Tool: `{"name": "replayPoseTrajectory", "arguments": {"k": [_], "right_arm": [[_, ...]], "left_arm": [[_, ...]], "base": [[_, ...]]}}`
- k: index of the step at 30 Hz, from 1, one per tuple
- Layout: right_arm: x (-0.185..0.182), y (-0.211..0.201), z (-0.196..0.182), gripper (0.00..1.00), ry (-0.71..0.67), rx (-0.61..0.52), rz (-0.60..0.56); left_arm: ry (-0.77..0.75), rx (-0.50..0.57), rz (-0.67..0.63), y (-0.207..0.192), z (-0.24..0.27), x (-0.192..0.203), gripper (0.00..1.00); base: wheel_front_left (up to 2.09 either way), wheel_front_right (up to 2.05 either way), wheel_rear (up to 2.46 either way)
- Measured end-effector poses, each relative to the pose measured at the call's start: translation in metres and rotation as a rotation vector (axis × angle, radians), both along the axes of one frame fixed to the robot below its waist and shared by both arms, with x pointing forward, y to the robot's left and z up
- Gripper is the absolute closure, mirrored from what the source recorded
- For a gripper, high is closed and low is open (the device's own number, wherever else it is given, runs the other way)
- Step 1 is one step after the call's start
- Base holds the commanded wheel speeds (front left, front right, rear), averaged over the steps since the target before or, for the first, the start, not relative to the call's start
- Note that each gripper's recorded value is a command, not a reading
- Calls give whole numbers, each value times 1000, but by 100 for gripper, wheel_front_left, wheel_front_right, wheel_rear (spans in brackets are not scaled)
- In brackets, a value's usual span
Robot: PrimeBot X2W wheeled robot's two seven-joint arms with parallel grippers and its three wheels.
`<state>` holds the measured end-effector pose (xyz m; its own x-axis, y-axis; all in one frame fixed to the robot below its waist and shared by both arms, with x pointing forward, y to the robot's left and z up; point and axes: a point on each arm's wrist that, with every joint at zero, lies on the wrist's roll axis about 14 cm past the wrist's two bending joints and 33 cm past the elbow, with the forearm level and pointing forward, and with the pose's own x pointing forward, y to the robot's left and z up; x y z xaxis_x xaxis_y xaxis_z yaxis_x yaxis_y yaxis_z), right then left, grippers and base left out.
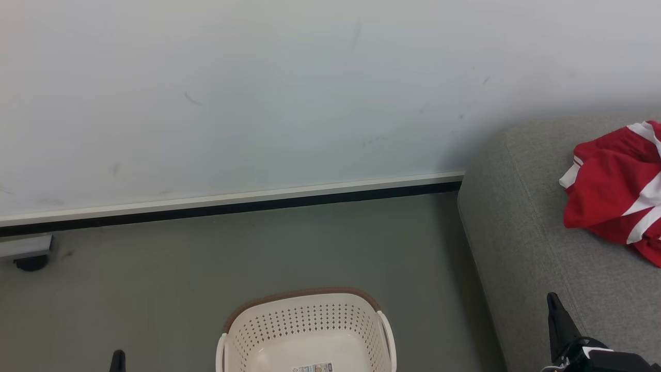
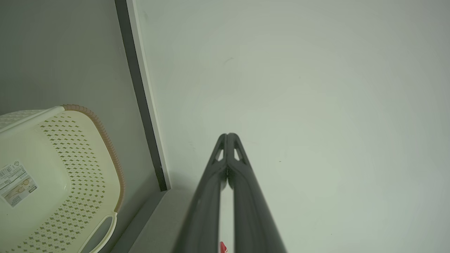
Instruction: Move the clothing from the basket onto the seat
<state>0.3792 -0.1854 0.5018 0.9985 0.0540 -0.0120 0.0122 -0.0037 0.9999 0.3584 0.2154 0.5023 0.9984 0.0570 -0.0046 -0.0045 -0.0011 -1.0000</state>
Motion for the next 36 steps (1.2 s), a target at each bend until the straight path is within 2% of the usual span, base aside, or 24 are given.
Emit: {"name": "replayPoseTrajectory", "arguments": {"k": [36], "right_arm": [[0, 0, 0, 100, 0, -1, 4]], "left_arm": [[0, 0, 0, 0, 0, 0, 100]], "base": [[0, 0, 0]]}}
